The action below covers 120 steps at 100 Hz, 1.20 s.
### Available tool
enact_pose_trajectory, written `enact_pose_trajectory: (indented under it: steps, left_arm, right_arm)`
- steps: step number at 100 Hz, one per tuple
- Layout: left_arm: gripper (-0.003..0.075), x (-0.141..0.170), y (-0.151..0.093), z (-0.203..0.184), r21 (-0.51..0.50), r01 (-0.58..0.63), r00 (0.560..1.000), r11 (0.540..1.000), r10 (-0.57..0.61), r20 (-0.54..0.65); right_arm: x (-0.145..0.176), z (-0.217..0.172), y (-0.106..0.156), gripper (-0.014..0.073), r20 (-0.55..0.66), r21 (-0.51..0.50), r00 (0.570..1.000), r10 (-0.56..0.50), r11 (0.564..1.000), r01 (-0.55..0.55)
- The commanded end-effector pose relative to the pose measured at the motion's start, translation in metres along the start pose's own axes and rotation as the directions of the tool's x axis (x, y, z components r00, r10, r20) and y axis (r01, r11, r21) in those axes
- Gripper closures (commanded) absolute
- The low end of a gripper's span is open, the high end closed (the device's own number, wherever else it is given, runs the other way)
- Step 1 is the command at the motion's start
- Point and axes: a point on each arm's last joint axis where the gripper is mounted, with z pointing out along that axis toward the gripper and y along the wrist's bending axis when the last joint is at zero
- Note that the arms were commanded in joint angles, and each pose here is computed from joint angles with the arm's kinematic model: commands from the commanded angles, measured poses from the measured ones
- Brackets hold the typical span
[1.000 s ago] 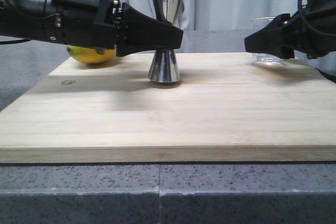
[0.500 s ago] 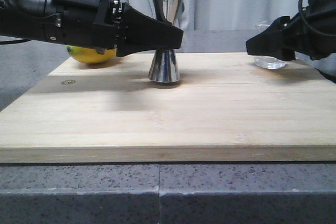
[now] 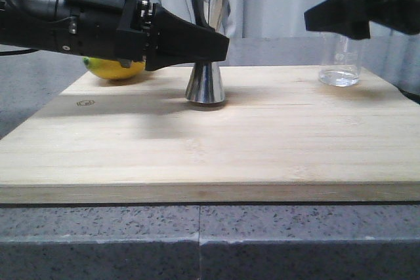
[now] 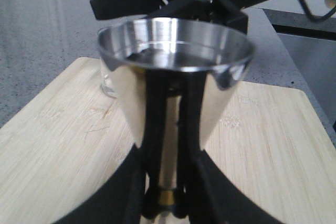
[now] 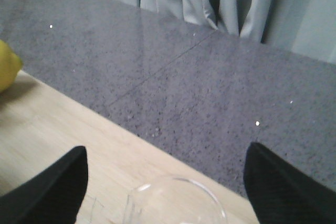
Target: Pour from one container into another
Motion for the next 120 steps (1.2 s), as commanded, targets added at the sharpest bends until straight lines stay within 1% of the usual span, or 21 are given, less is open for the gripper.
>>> enact_pose_trajectory:
  steps: [1,13,17,23,24,25,28,38,53,86,97,98,100,102,103,108,109,111,116,117,120]
  left_arm:
    - [0.0650,-0.033,-0.007,-0.002,0.034,-0.032,0.987,0.999,0.026,0.160]
    - [0.0650,-0.033,-0.007,-0.002,0.034,-0.032,0.987,0.999,0.026,0.160]
    - [0.0650,-0.033,-0.007,-0.002,0.034,-0.032,0.987,0.999,0.026,0.160]
    - [0.0650,-0.033,-0.007,-0.002,0.034,-0.032,0.987,0.999,0.026,0.160]
    - [0.0650,-0.033,-0.007,-0.002,0.034,-0.032,0.987,0.999,0.026,0.160]
    - [0.0650,-0.033,-0.007,-0.002,0.034,-0.032,0.987,0.999,0.026,0.160]
    - [0.0650,-0.033,-0.007,-0.002,0.034,-0.032,0.987,0.999,0.026,0.160]
    - [0.0650,-0.033,-0.007,-0.002,0.034,-0.032,0.987,0.999,0.026,0.160]
    - [0.0650,-0.033,-0.007,-0.002,0.034,-0.032,0.987,0.999,0.026,0.160]
    - [0.0650,-0.032,-0.006,-0.002,0.033,-0.031,0.987,0.999,0.026,0.159]
    - [0.0650,-0.032,-0.006,-0.002,0.033,-0.031,0.987,0.999,0.026,0.159]
    - [0.0650,-0.032,-0.006,-0.002,0.033,-0.031,0.987,0.999,0.026,0.159]
    - [0.0650,-0.032,-0.006,-0.002,0.033,-0.031,0.987,0.999,0.026,0.159]
    - [0.0650,-0.032,-0.006,-0.002,0.033,-0.031,0.987,0.999,0.026,0.159]
    - [0.0650,-0.032,-0.006,-0.002,0.033,-0.031,0.987,0.999,0.026,0.159]
    - [0.0650,-0.032,-0.006,-0.002,0.033,-0.031,0.987,0.999,0.026,0.159]
    - [0.0650,-0.032,-0.006,-0.002,0.033,-0.031,0.987,0.999,0.026,0.159]
    - [0.0650,-0.032,-0.006,-0.002,0.033,-0.031,0.987,0.999,0.026,0.159]
    - [0.0650,-0.032,-0.006,-0.002,0.033,-0.031,0.987,0.999,0.026,0.159]
    - [0.0650,-0.032,-0.006,-0.002,0.033,-0.031,0.987,0.999,0.026,0.159]
    - [0.0650,-0.032,-0.006,-0.002,0.033,-0.031,0.987,0.999,0.026,0.159]
  right_arm:
    - [-0.034,-0.015,0.002,0.0041,0.130,0.006,0.991,-0.010,1.000,0.010]
    - [-0.048,-0.031,0.004,0.0041,0.097,0.052,0.995,-0.002,0.999,-0.003]
    - [-0.051,-0.037,0.002,0.0041,0.062,0.101,0.997,0.039,0.994,-0.045]
    - [-0.057,-0.046,0.001,0.0041,0.028,0.161,0.998,0.064,0.985,-0.068]
    - [-0.058,-0.047,0.002,0.0041,0.029,0.159,0.998,0.056,0.985,-0.060]
    - [-0.058,-0.050,0.001,0.0041,0.013,0.184,0.998,0.061,0.981,-0.062]
    - [-0.062,-0.055,0.003,0.0041,0.000,0.210,0.998,0.061,0.976,-0.060]
    - [-0.072,-0.068,0.008,0.0041,-0.015,0.280,0.998,0.068,0.958,-0.061]
    - [-0.075,-0.079,0.017,0.0042,-0.069,0.348,0.996,0.065,0.937,-0.037]
    - [-0.079,-0.072,0.047,0.0042,-0.074,0.232,0.997,0.029,0.973,-0.011]
    - [-0.080,-0.071,0.048,0.0042,-0.064,0.218,0.997,0.033,0.976,-0.019]
    - [-0.081,-0.071,0.048,0.0042,-0.067,0.217,0.998,0.011,0.976,0.004]
    - [-0.081,-0.071,0.048,0.0042,-0.066,0.217,0.998,0.021,0.976,-0.006]
    - [-0.082,-0.071,0.048,0.0042,-0.070,0.215,0.998,-0.006,0.976,0.021]
    - [-0.082,-0.071,0.048,0.0042,-0.066,0.215,0.998,0.009,0.977,0.005]
    - [-0.082,-0.071,0.049,0.0042,-0.071,0.212,0.997,-0.004,0.977,0.019]
    - [-0.082,-0.071,0.049,0.0042,-0.075,0.210,0.997,-0.026,0.977,0.042]
    - [-0.081,-0.071,0.049,0.0042,-0.077,0.213,0.997,-0.009,0.977,0.026]
    - [-0.080,-0.072,0.048,0.0042,-0.103,0.215,0.994,-0.038,0.975,0.059]
    - [-0.079,-0.072,0.047,0.0042,-0.106,0.217,0.994,-0.022,0.975,0.045]
    - [-0.078,-0.072,0.046,0.0042,-0.119,0.225,0.993,-0.024,0.973,0.050]
